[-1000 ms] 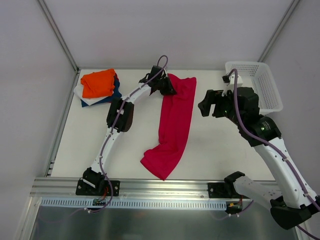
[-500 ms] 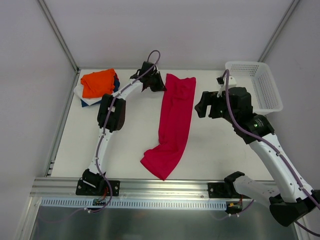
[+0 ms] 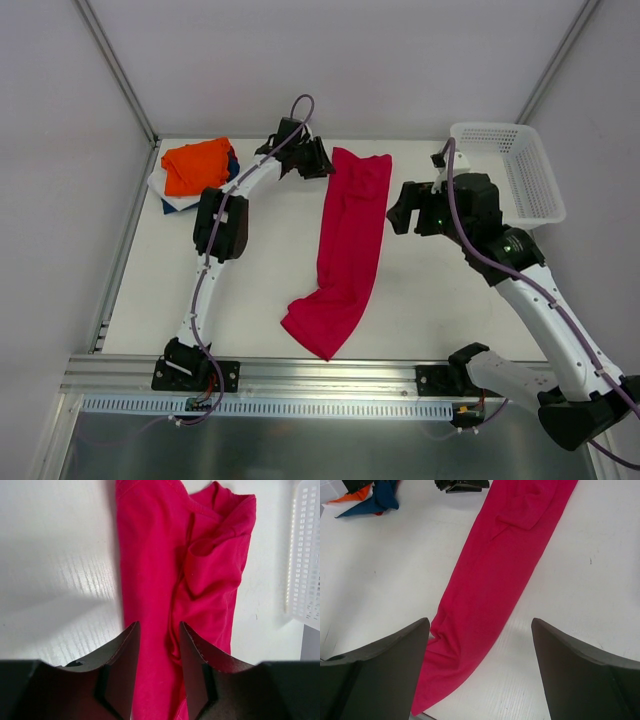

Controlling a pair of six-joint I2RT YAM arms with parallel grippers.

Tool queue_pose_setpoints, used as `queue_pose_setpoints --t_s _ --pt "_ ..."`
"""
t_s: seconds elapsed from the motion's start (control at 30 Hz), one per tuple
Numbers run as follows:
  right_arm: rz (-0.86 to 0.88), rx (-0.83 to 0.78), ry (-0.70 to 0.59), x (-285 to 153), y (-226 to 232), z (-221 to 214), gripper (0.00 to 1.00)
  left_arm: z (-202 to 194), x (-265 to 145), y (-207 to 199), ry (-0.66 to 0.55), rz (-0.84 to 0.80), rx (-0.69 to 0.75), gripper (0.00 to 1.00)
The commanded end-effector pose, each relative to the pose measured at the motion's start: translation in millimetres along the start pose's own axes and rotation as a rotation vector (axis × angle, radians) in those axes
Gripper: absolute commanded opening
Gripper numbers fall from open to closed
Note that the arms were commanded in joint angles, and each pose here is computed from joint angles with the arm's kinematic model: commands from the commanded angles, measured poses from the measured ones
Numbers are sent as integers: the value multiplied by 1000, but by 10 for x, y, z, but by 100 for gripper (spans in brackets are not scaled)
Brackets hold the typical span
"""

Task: Fold and stack the t-shirts
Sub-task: Fold the tshirt

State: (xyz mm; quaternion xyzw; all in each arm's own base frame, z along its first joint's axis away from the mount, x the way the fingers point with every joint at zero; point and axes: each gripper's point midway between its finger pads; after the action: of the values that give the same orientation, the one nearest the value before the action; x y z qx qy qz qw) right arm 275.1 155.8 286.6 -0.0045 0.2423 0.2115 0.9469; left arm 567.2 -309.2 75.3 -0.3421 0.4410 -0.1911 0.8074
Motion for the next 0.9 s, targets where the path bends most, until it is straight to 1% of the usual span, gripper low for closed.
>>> queue_pose_setpoints --t_s 0.0,0.47,0.53,0.87 --pt "20 11 -28 41 54 74 87 -55 26 -187 28 -58 6 38" --pt "23 18 -14 133 77 43 87 -427 215 -470 117 -131 36 36" --pt "58 18 -12 122 144 41 87 -470 249 -496 126 -138 37 36" --pt "58 15 -32 55 148 81 86 -653 388 -394 175 -132 7 36"
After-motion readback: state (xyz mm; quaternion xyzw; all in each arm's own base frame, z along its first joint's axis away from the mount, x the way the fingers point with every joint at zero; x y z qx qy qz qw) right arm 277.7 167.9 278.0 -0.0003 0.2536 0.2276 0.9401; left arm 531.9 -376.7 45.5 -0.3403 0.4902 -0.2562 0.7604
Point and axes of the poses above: each gripper's point midway between its finger pads, its own x axis out along the fingers, its own y axis along the line the jaws close on, z = x × y, and after that the axes turned 10 degrees about -x, right-handed
